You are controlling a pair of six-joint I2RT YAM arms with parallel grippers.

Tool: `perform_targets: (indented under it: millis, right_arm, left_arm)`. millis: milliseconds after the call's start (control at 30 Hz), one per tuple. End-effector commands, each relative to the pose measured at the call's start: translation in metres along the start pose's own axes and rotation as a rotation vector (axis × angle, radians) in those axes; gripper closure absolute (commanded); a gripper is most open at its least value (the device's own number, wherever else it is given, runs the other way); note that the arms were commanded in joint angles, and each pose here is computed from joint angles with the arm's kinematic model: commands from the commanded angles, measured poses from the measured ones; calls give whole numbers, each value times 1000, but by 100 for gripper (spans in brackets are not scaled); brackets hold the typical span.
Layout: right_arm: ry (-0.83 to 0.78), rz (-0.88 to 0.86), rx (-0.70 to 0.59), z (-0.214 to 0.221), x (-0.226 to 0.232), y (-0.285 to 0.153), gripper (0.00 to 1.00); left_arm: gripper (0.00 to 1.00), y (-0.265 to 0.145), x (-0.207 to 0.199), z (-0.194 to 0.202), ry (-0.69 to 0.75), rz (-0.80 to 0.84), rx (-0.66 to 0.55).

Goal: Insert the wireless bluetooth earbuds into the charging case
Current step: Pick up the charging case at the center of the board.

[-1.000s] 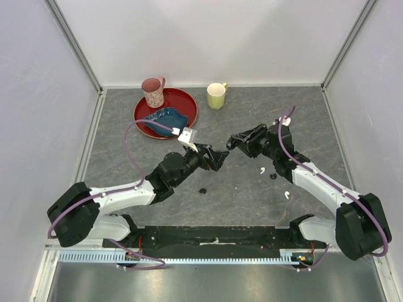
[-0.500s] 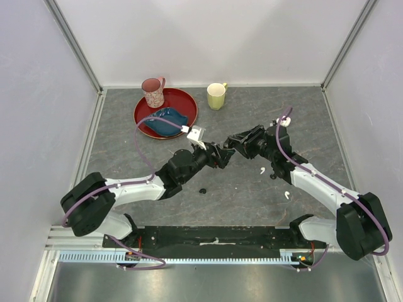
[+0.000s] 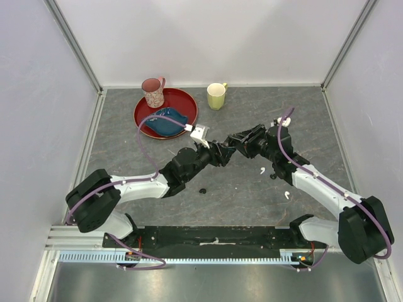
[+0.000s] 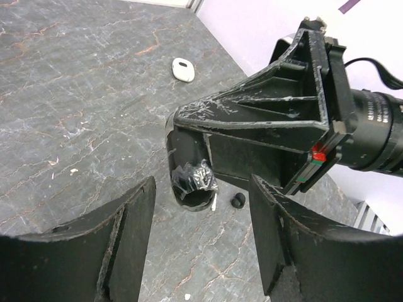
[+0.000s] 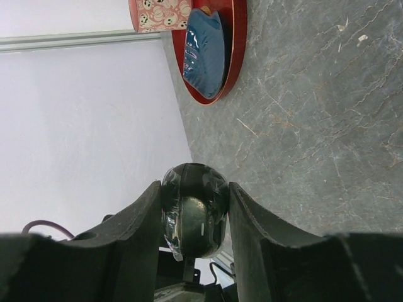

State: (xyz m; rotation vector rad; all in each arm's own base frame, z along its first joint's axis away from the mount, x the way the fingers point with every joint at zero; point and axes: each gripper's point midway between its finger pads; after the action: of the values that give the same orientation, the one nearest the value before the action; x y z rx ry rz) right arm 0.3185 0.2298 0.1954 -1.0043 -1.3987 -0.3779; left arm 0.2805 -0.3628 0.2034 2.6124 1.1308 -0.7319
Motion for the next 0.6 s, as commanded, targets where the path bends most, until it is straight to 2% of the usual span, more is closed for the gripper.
perform_targets:
  millis: [0,467,567]
  right_arm:
    - [7,-66,7,3,18,-7,100]
    - [2,-65,17,5,19,-9,100]
    - [3,-62,17,5,17,-9,100]
  left_arm:
    - [33,10,-9,-17,-27,12,-67]
    - [35,14,-13,-26,-7,35,-120]
    - [40,15,-12,-26,-4,33,-123]
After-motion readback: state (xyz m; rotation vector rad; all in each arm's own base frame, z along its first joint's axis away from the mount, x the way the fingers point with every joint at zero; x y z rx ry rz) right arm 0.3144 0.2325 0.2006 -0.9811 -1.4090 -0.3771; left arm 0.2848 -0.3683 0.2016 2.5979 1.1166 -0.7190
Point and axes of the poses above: each gripper's point midway between its finger pads, its own y axis out along the fingers, its own x axis along the line the jaws close on, z = x × y, and after that the axes turned 2 degrees about -y, right-handed
